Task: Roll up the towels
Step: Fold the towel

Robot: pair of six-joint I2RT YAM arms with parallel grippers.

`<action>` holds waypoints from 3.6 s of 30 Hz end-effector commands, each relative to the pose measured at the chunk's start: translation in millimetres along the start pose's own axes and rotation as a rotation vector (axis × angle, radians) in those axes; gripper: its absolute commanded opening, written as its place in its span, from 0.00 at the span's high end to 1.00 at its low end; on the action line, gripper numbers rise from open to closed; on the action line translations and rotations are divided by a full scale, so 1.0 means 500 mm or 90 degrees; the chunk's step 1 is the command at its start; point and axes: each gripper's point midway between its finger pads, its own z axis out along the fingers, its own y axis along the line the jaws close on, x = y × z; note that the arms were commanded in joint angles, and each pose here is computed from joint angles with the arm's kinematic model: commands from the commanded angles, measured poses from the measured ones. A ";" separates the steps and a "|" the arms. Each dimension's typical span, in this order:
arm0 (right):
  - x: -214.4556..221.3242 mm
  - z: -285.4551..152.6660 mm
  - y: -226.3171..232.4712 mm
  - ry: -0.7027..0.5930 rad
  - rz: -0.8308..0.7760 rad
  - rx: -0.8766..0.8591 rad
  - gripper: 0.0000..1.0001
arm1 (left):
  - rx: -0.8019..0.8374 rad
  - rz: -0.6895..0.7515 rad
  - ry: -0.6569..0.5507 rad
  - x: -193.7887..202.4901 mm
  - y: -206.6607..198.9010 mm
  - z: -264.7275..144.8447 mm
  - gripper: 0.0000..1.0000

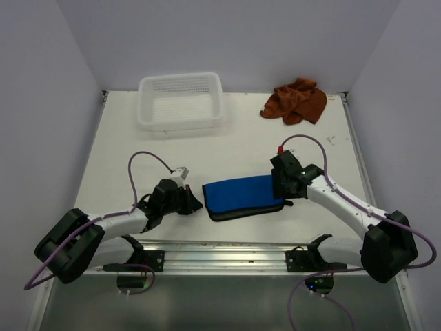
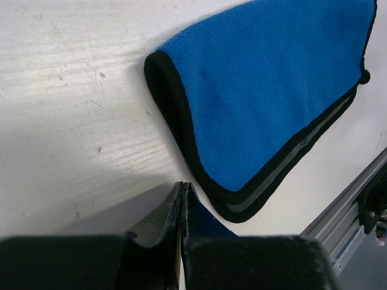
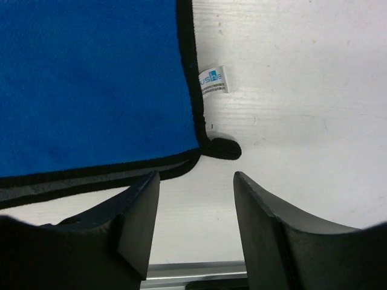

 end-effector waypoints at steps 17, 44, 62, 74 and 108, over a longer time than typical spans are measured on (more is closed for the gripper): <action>0.010 0.114 0.013 0.037 0.073 -0.036 0.55 | 0.010 0.023 -0.027 -0.032 -0.021 0.001 0.99; 0.026 0.135 0.031 0.052 0.096 -0.113 0.91 | 0.013 0.017 -0.016 -0.028 -0.021 0.017 0.99; -0.043 -0.004 0.021 -0.067 -0.073 0.042 1.00 | 0.029 0.006 0.002 -0.002 -0.022 0.035 0.99; -0.058 -0.057 0.168 -0.122 -0.227 0.058 1.00 | 0.036 0.004 -0.004 -0.002 -0.024 0.034 0.99; 0.010 -0.072 0.497 -0.047 -0.184 -0.282 1.00 | 0.040 0.005 -0.001 0.009 -0.020 0.030 0.99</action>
